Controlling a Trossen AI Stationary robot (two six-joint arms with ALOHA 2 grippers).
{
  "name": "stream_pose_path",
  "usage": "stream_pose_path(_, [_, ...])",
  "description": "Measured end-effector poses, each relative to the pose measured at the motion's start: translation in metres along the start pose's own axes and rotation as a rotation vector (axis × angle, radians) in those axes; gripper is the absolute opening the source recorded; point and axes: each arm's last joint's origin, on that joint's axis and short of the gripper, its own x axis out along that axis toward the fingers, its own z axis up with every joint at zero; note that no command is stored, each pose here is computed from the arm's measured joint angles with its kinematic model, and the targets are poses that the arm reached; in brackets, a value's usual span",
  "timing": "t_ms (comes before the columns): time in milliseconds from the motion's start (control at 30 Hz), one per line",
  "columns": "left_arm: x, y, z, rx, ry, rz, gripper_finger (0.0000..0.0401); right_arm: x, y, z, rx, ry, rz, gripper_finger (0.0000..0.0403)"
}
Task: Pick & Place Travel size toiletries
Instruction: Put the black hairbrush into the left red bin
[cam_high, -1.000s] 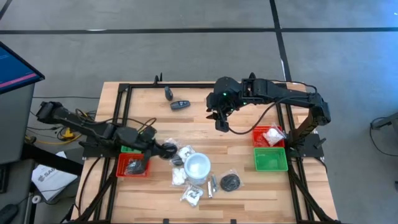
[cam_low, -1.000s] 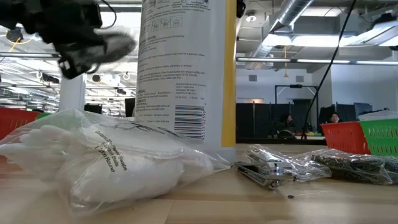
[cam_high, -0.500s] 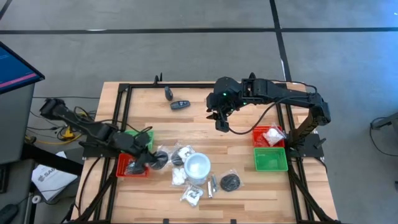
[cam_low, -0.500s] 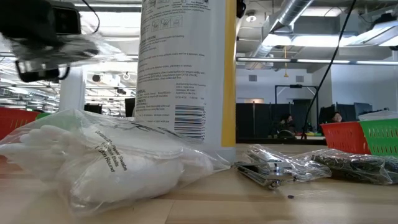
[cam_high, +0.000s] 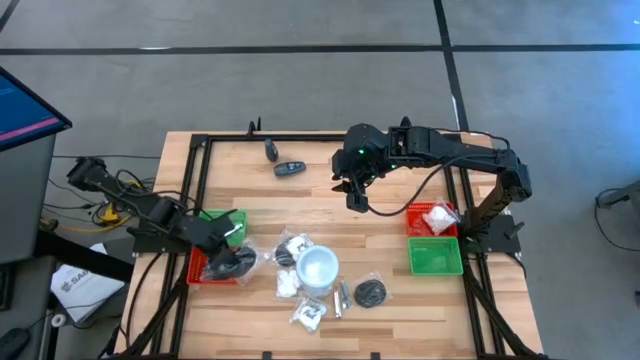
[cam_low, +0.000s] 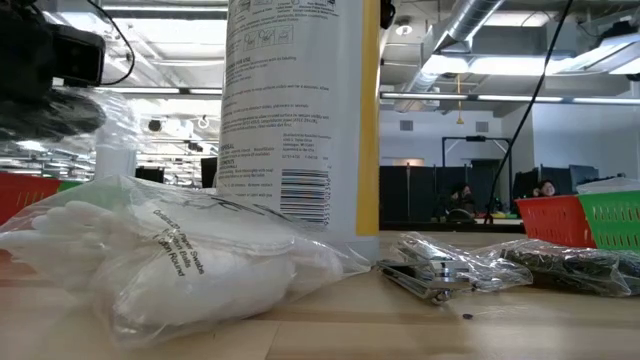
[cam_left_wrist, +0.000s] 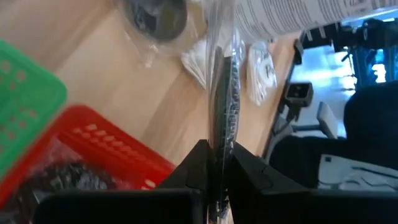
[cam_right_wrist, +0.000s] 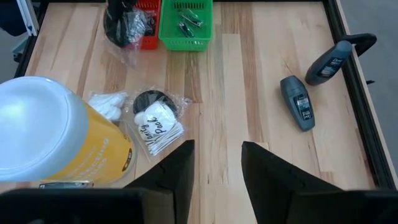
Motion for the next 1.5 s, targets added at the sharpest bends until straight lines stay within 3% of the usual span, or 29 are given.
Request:
stream_pose_path(100, [-0.001,0.001,-0.001,-0.04,0.042,0.0,0.0022,0.0,0.0,0.0,0.0,0.0,0.0,0.0123])
stream_pose_path(300, [-0.013,0.005,-0.004,-0.111,0.118,0.154,0.0022,0.012,0.0,0.001,-0.002,0.02,0.005,0.0123])
stream_pose_path(500, [-0.028,-0.009,0.0,-0.114,0.14,0.145,0.0022,0.034,-0.003,-0.002,-0.003,0.078,0.008,0.0123])
stream_pose_path(667, [-0.028,0.0,-0.006,-0.148,0.278,0.284,0.0022,0.042,-0.007,-0.004,0.007,0.11,0.005,0.0123])
stream_pose_path(1167, [-0.006,-0.002,-0.008,-0.099,0.431,0.388,0.0023,0.037,-0.011,-0.003,0.016,0.083,-0.005,0.0123])
stream_pose_path(1500, [-0.001,-0.001,-0.008,-0.053,0.448,0.406,0.0042,0.037,-0.011,-0.002,0.015,0.078,-0.006,0.0123])
